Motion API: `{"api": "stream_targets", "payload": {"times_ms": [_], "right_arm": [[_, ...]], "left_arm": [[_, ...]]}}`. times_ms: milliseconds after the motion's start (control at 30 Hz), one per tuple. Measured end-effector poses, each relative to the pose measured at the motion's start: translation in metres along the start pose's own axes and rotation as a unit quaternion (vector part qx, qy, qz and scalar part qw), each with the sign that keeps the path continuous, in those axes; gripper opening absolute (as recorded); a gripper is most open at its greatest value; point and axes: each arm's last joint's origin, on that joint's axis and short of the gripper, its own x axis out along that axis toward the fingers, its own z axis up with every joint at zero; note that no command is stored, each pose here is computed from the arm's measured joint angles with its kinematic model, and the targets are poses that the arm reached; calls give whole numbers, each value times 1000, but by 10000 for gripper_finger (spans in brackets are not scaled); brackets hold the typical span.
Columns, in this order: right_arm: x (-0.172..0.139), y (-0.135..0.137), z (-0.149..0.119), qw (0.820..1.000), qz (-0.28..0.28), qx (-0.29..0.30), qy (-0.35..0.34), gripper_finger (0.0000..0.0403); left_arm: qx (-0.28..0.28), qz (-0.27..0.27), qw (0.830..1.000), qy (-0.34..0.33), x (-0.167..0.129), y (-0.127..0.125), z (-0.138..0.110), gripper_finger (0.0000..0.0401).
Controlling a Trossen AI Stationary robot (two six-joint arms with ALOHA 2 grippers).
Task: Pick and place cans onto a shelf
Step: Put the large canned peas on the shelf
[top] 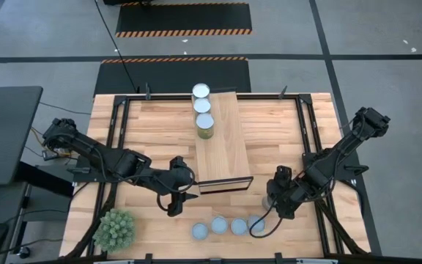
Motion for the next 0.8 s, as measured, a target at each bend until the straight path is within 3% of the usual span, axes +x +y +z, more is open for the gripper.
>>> {"api": "stream_targets", "payload": {"times_ms": [500,800], "right_arm": [[30,17,-10,999,-42,-11,31,379],[38,7,-18,998,-46,28,33,318]], "left_arm": [[-6,1,1000,1,0,0,0,203],[-5,3,1000,4,0,1,-1,203]]}}
